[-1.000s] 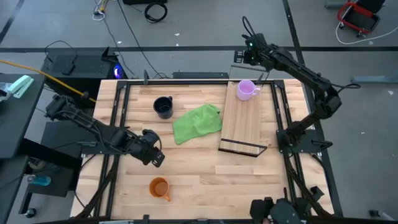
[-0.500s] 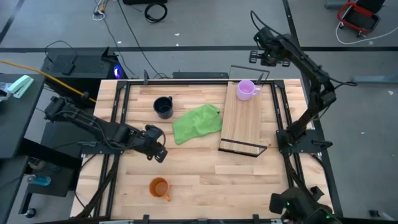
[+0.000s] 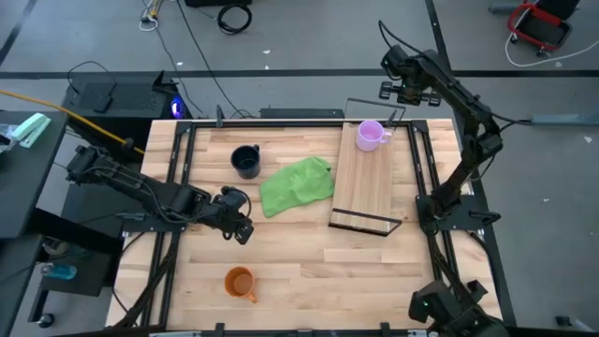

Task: Stack small to large cups/mugs on shelf
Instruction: Move the shelf to the center

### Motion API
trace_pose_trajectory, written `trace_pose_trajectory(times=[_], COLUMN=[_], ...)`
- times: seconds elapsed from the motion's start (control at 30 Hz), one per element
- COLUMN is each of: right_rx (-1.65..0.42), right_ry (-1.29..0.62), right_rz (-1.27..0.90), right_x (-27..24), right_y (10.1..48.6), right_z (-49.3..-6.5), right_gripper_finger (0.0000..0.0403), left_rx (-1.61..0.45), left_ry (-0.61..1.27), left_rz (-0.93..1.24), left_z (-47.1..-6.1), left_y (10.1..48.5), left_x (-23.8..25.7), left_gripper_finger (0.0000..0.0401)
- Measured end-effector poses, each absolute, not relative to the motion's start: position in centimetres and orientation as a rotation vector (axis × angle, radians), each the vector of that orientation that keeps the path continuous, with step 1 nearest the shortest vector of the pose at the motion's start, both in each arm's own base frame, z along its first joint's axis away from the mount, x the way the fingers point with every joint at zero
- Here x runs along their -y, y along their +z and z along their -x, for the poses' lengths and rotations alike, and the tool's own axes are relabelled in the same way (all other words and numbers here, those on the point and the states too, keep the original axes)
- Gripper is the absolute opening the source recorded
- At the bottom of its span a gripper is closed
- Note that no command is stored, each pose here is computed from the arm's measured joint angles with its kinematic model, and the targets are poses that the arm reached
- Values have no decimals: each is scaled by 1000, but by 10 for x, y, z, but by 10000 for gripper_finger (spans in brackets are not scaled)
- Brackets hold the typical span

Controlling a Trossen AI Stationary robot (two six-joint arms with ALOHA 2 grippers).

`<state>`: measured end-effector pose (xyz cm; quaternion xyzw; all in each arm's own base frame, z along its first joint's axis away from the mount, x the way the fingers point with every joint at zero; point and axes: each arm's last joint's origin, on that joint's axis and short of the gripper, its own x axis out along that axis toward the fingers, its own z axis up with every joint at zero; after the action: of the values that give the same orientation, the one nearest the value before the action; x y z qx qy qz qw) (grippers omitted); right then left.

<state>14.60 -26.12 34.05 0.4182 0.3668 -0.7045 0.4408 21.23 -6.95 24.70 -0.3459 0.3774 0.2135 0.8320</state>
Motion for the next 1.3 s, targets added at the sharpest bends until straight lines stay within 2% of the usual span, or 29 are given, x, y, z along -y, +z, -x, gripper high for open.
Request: trace_pose_trajectory(times=[0.37, 0.73, 1.3], right_rx=[-965, -1116, -1028], right_ry=[-1848, -1848, -1735], right_rz=[-1040, -1033, -979], right_x=[272, 285, 288], right_y=[321, 297, 301], right_z=[-153, -158, -171], right_gripper_finger=[1, 0, 0], left_rx=[-782, -784, -789], left_ry=[420, 417, 412], left_rz=[711, 704, 689], left_z=[-215, -215, -214], left_y=[249, 249, 249], left_x=[70, 70, 70], left_gripper_finger=[30, 29, 34])
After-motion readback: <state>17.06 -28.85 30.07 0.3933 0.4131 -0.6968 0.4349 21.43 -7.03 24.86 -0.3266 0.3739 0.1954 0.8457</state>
